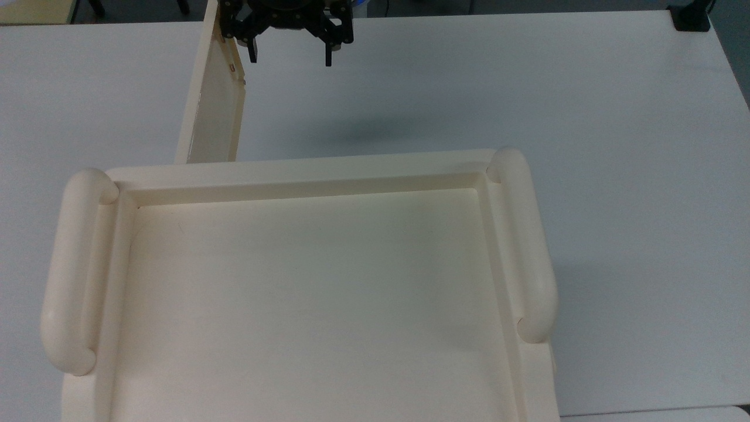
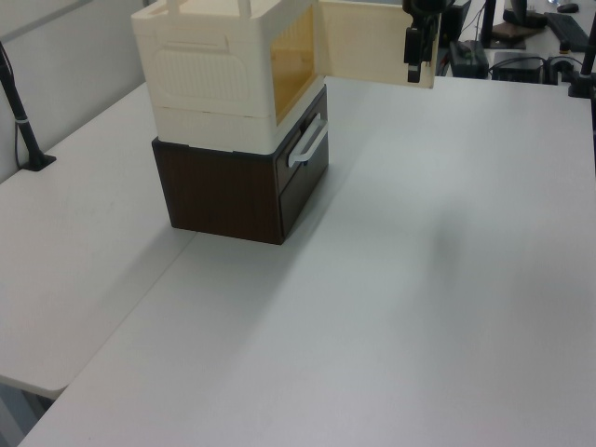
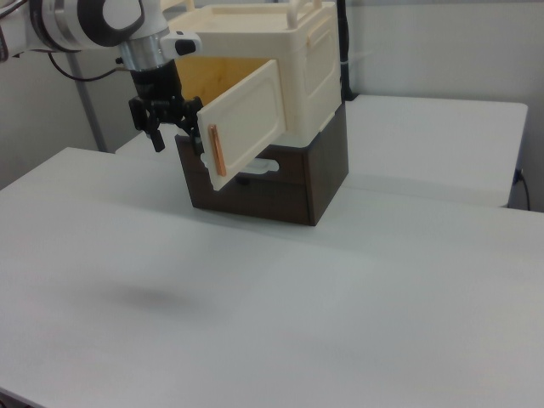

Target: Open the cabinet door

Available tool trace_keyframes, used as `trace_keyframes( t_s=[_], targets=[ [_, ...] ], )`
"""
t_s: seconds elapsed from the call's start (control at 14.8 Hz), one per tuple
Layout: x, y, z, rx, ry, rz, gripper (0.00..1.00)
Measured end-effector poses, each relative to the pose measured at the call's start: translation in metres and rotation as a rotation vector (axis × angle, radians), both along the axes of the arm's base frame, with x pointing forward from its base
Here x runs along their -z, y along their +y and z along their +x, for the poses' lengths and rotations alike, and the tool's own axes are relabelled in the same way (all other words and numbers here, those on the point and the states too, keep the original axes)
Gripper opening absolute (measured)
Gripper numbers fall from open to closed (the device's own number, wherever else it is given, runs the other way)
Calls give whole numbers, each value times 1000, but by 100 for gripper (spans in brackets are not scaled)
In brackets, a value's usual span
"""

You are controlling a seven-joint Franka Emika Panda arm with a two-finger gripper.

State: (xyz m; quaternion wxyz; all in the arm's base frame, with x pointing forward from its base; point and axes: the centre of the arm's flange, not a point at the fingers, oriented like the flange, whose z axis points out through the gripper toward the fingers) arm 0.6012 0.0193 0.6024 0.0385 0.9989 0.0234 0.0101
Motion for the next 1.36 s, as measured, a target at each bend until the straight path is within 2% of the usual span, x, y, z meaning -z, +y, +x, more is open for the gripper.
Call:
trace_keyframes(
  t_s=[0.41,0.81,1.36],
  targets=[
    [5,-7,0,-11,13,-1,100],
    [20,-1,-3,-14,45,26,100],
    [16,-1,-6,-14,39,27,100]
  ],
)
